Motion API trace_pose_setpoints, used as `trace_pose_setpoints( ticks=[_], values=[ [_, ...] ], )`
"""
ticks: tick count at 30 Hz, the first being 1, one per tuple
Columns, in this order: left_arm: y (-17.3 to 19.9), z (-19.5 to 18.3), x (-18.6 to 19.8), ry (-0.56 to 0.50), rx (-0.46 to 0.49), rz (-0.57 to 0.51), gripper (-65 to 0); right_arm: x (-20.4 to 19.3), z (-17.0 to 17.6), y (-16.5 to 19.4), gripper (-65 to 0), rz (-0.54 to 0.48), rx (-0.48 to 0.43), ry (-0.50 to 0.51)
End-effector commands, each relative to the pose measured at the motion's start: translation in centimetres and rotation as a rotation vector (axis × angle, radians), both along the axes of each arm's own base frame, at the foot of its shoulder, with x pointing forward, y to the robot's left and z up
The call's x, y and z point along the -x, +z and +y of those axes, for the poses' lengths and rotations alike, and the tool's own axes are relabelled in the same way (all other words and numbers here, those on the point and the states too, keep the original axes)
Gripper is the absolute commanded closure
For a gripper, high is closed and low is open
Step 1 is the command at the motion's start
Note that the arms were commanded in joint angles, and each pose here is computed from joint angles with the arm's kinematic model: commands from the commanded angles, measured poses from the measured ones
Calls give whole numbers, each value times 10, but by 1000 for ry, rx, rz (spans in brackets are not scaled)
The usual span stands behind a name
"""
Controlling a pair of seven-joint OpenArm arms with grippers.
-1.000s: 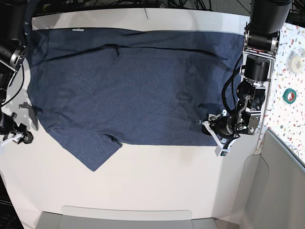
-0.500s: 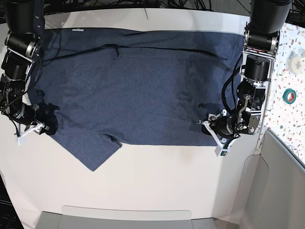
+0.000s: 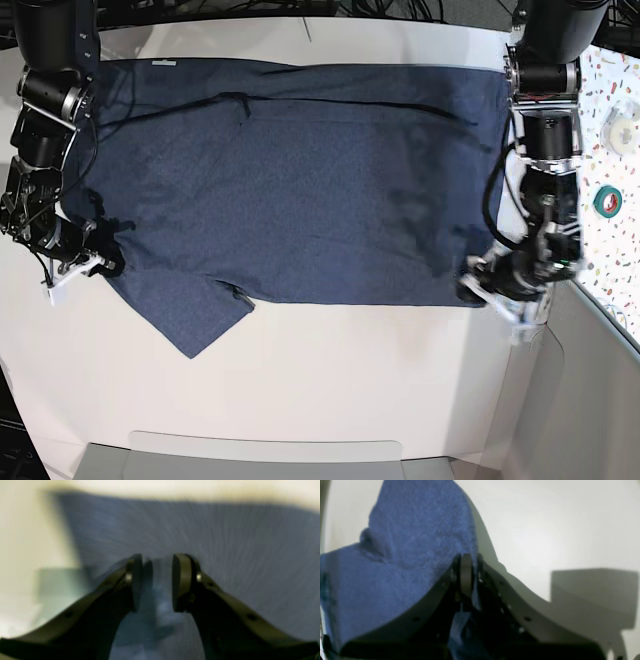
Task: Layout the t-shirt on the table in an organized manner, then fold the t-shirt properly
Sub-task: 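Move both grippers to the shirt's side edges and grasp them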
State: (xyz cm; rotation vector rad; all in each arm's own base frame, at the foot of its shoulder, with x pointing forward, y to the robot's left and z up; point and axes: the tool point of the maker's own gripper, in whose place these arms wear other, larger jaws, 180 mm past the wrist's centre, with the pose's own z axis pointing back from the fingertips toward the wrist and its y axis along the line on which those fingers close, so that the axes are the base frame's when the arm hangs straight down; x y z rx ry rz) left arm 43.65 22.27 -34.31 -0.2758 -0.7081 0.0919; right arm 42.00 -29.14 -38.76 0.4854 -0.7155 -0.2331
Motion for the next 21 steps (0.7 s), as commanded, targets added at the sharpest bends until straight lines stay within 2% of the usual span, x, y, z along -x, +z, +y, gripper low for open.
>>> trace_pose_setpoints(
  ticks=[1,5,9,13,18,21],
  values=[
    [31,23,-14,54,3,-71,-222,2,-10,3,0,22,50,15],
    [42,68,-5,200,78,-90,-267,2,-9,2,0,23,51,18],
    [2,87,20,284,145,-1,-268,1,-8,2,0,23,52,22],
    [-16,90,32,260,195,12,-268,1,-7,2,0,24,51,24],
    [-30,89,36,281,238,44,-268,1,1,-2,0,26,40,32],
    [-36,71,33,267,268,48,-268,1,1,-2,0,28,41,33]
  ],
)
